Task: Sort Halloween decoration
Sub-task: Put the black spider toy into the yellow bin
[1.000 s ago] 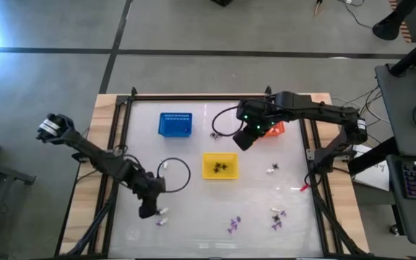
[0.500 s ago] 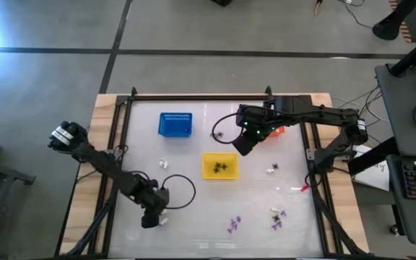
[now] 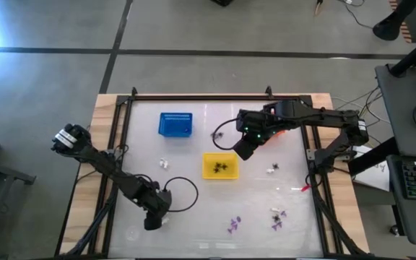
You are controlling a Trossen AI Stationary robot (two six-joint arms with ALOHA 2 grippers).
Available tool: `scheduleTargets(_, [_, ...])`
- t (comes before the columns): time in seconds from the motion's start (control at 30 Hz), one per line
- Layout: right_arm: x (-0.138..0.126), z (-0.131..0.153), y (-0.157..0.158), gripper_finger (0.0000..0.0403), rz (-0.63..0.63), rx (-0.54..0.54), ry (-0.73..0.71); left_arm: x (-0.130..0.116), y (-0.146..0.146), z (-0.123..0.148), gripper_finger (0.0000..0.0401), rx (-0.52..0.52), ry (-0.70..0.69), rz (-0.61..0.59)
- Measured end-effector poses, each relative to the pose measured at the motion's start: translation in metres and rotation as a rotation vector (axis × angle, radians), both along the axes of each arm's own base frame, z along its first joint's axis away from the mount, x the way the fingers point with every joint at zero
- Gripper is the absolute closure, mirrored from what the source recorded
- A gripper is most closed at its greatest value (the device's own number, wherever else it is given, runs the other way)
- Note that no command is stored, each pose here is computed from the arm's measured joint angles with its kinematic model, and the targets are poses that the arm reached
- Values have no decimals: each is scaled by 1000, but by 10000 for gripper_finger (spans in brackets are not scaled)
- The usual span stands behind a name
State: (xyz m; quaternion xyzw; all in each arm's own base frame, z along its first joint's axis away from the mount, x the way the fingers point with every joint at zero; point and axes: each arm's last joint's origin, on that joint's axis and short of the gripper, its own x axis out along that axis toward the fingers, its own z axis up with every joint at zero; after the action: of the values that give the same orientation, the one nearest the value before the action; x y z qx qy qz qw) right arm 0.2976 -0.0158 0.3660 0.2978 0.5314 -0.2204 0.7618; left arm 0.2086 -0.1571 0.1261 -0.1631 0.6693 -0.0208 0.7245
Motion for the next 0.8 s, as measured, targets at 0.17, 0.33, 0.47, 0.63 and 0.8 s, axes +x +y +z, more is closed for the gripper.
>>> scheduleTargets(0.17, [0,0,3,390,11,-2,0,0,0,-3,325,10,12,0])
scheduleTargets(0.33, [0,0,4,390,15,-3,0,0,0,-3,380,11,9,-21])
scheduleTargets(0.47, [0,0,6,390,21,-3,0,-1,0,-3,395,7,9,-34])
scheduleTargets(0.63, [0,0,7,390,26,-3,-1,-1,0,-2,400,1,7,-59])
scheduleTargets(0.8, [0,0,7,390,26,-3,-1,-6,2,7,401,-17,-1,-61])
